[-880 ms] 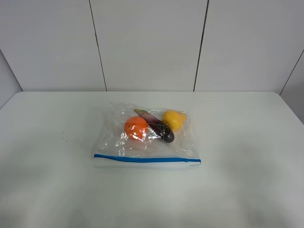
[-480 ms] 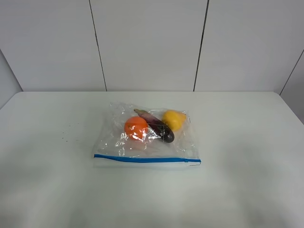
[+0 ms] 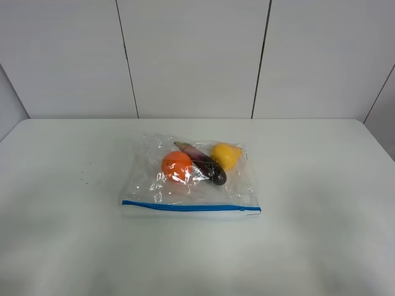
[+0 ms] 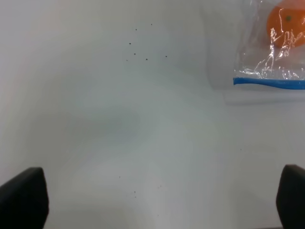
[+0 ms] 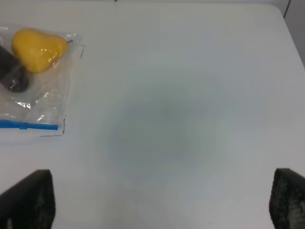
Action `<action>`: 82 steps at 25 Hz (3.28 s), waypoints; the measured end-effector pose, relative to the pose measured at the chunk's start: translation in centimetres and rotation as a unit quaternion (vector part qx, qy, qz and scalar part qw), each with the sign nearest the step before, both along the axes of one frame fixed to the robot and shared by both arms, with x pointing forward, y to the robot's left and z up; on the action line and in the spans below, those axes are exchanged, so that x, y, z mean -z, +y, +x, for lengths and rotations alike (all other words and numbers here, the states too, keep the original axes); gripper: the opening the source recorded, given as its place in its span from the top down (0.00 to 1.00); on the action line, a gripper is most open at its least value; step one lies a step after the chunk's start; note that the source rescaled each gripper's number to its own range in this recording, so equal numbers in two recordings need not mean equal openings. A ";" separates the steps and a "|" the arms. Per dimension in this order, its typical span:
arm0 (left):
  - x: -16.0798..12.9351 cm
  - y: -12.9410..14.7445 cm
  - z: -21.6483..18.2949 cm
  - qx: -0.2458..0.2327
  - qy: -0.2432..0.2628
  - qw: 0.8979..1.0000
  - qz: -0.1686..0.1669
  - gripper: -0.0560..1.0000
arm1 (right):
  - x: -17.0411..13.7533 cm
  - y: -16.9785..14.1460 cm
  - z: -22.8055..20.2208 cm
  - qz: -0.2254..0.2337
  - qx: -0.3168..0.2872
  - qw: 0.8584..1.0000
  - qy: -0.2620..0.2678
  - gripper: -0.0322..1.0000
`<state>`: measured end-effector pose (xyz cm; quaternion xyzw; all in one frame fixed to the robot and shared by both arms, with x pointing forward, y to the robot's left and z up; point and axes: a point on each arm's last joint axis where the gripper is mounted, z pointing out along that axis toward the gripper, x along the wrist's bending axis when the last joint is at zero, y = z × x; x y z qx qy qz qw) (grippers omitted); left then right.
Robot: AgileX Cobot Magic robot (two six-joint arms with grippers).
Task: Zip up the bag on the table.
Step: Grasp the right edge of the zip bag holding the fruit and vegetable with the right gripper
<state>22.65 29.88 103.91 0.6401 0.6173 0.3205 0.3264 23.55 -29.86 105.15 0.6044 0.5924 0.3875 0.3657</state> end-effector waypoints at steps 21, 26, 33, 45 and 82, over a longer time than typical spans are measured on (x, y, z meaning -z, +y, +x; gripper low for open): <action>0.0 0.0 0.0 0.000 0.000 1.000 0.000 0.00 | 0.3 2.1 12.1 0.091 -0.056 0.972 0.208 0.00; 0.0 0.0 0.0 0.000 0.000 1.000 0.000 0.00 | 3.3 3.1 17.2 0.109 -0.107 0.949 0.277 0.00; 0.0 0.0 0.0 0.000 0.000 1.000 0.000 0.00 | 8.1 2.3 23.9 0.177 -0.165 0.904 0.352 0.00; 0.0 0.0 0.0 0.000 0.000 1.000 0.000 0.00 | 16.1 -1.1 30.2 0.396 -0.295 0.798 0.346 0.00; 0.0 0.0 0.0 0.000 0.000 1.000 0.000 0.00 | 21.0 1.2 33.4 0.433 -0.296 0.768 0.367 0.00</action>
